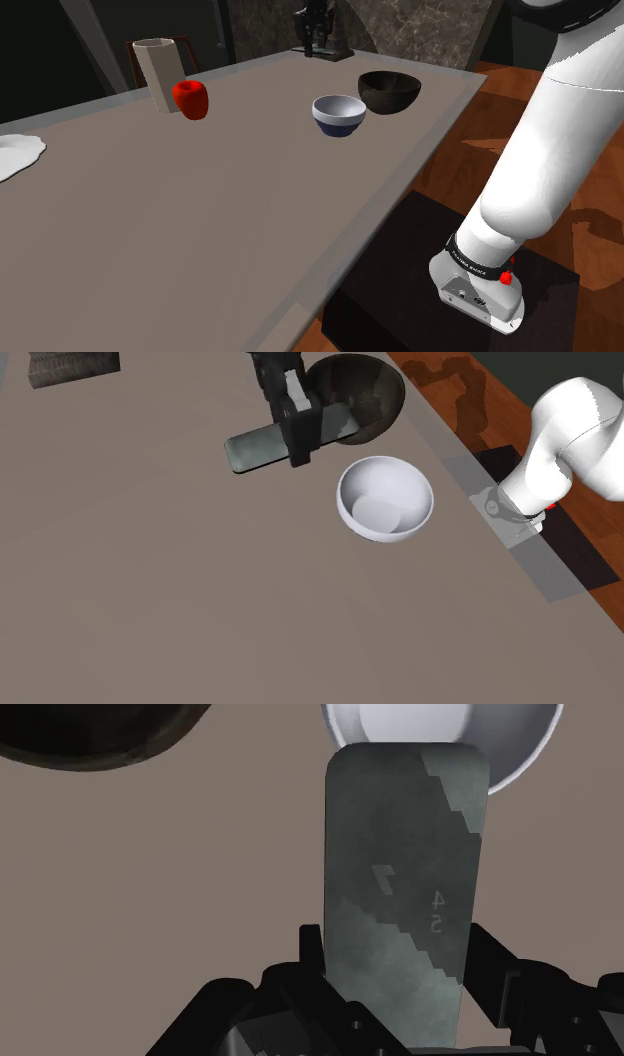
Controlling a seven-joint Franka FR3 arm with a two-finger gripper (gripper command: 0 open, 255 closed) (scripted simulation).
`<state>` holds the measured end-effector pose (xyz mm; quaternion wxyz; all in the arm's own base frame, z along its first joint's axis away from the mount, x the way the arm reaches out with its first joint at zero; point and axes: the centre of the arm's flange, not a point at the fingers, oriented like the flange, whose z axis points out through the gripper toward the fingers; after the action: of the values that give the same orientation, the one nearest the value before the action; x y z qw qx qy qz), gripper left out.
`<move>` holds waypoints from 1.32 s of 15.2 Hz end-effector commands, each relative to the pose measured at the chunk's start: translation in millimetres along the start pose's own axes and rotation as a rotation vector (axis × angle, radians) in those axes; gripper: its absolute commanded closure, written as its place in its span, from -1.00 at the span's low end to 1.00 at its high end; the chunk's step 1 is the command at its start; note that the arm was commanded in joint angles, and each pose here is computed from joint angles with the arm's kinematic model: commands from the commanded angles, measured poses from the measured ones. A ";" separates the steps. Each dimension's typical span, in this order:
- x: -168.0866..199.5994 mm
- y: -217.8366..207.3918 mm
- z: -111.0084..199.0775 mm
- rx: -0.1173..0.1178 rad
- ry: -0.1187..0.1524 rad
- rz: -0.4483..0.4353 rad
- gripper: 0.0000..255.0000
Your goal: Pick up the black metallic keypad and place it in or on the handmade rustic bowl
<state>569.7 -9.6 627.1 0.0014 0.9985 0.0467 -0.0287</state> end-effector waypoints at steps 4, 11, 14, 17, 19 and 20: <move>-48.3 46.2 4.8 0.000 0.000 -0.001 1.00; -114.3 110.8 7.5 0.000 0.000 -0.001 1.00; -142.5 138.5 8.6 0.000 0.000 -0.001 1.00; -166.0 161.6 9.6 0.000 0.000 -0.001 1.00; -165.4 161.6 20.1 0.000 0.000 -0.001 1.00; -165.1 161.6 25.4 0.000 0.000 -0.001 1.00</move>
<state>420.8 -185.4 615.9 0.0013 0.9985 0.0468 -0.0288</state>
